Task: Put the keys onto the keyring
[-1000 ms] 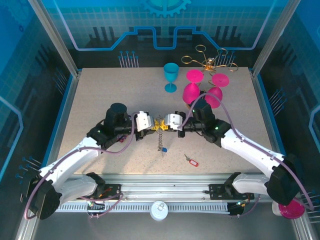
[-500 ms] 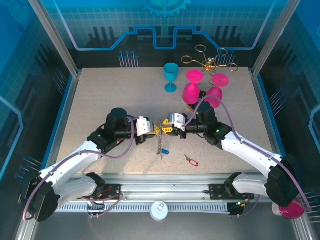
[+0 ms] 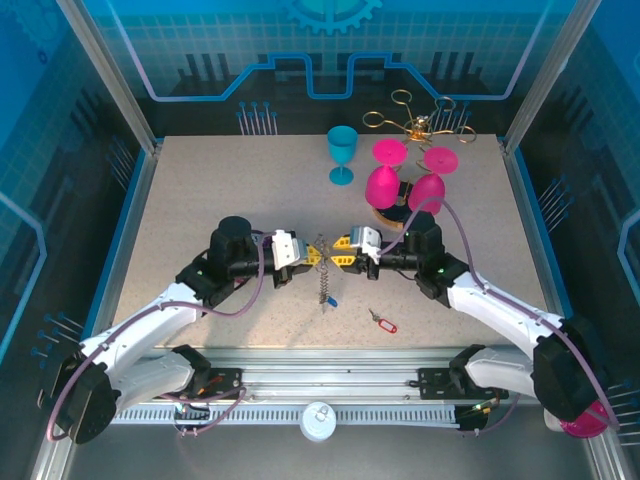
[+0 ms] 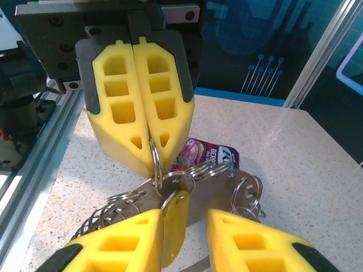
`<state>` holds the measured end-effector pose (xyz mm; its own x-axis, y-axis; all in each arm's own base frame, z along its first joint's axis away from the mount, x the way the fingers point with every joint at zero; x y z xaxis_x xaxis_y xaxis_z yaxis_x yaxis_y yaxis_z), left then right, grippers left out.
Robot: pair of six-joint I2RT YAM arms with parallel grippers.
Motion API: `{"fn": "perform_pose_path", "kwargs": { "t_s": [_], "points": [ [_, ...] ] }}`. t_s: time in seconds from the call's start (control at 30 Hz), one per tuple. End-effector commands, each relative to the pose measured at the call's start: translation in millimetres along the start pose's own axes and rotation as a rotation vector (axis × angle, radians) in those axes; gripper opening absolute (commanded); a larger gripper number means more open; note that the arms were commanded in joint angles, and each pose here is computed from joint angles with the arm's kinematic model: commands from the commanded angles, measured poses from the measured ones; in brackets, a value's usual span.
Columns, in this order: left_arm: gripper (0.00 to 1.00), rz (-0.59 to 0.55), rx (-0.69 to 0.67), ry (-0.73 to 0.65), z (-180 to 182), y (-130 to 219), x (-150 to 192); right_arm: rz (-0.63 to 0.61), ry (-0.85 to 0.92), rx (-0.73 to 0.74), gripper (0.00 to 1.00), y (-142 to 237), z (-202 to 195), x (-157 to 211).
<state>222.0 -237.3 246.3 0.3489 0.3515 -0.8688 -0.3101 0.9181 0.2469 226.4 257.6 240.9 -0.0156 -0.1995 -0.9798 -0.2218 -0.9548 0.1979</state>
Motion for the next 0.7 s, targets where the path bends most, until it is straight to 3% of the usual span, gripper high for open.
{"fn": "perform_pose_path", "kwargs": {
  "t_s": [0.0, 0.43, 0.67],
  "points": [
    [0.00, -0.040, -0.026, -0.036, 5.6, 1.4, -9.2, -0.041, 0.016, -0.032, 0.27, 4.0, 6.5, -11.3],
    [0.00, -0.051, -0.022, -0.028, 5.5, -0.6, -9.0, -0.074, 0.014, -0.112, 0.23, -16.7, 6.8, -22.0],
    [0.00, -0.046, -0.029, -0.029, 7.4, -1.6, -8.1, -0.087, 0.009, -0.126, 0.11, -20.9, 6.2, -24.7]
  ]
}}
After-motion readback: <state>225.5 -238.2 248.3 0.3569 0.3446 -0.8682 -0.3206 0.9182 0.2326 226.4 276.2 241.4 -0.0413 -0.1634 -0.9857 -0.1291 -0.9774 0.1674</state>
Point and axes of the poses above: each hand's point on the last joint's axis, 136 mm out from that joint toward the fingers, its own y axis back along the fingers, its own z axis along the line the jaws close on, x = y × z, the point moved 3 cm from there along y, back along the fingers, and after that the axes turned 13 degrees about -y, right-handed, at the moved point
